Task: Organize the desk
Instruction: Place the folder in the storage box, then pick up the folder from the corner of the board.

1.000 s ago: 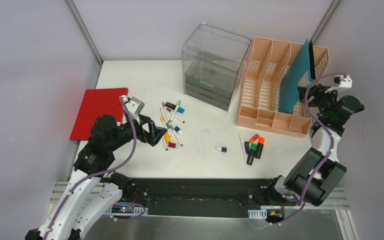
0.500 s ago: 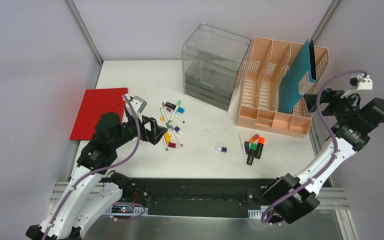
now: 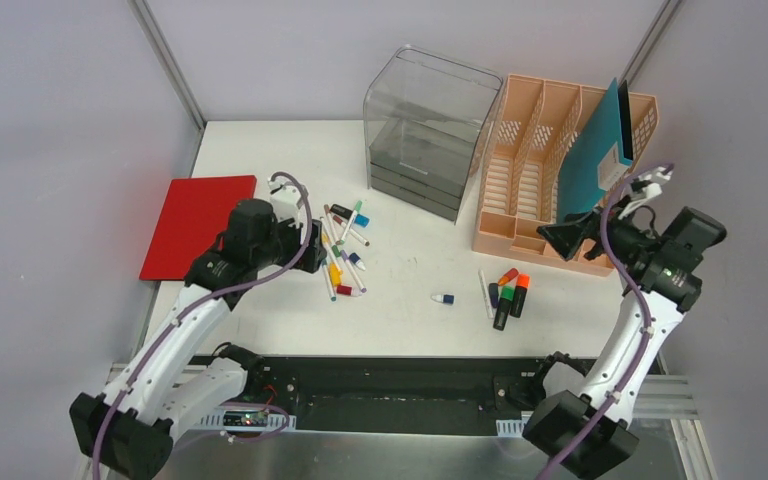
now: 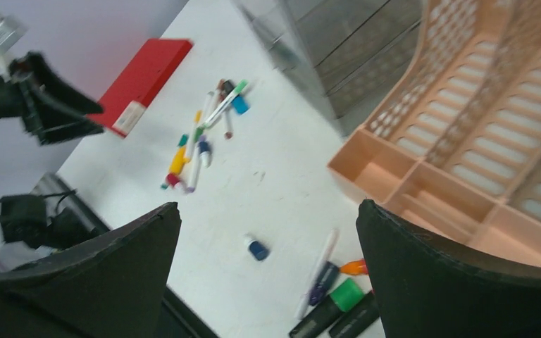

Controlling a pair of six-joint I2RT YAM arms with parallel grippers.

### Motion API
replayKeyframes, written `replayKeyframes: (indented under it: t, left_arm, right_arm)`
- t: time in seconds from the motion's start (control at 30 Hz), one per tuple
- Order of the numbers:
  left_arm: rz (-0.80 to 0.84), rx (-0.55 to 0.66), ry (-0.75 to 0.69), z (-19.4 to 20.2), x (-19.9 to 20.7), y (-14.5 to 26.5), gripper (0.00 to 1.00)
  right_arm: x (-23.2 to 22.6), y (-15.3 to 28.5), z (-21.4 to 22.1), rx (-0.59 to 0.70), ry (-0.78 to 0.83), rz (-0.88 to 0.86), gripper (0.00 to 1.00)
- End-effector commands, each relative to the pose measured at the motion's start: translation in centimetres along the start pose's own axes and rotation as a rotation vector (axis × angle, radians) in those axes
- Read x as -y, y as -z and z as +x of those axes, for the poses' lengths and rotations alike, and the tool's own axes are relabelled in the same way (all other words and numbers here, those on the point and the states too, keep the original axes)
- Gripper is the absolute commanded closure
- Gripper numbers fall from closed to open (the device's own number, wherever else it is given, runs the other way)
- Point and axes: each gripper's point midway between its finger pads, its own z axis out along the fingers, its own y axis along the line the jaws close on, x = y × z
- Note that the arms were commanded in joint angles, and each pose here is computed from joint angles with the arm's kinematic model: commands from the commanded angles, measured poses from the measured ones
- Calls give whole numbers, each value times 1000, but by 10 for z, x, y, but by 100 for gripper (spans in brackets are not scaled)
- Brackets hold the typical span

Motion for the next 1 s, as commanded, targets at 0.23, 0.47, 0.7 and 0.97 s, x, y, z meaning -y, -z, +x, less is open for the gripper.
replayKeyframes:
  t: [0.23, 0.47, 0.7, 0.97]
  left_arm:
    - [-263, -165, 34, 6, -85, -29, 13]
    - [-442, -244, 12, 13, -142, -36, 1]
    - [-530, -262, 100, 10, -193, -58, 1]
    - [-631, -364, 101, 27, -241, -72, 12]
  right_arm:
    - [-14, -16, 32, -102, 28, -47, 1]
    - [-15, -22, 38, -134, 13, -73, 1]
    - [-16, -32, 49, -194, 37, -85, 1]
    - [-18, -34, 53, -231, 77, -77, 1]
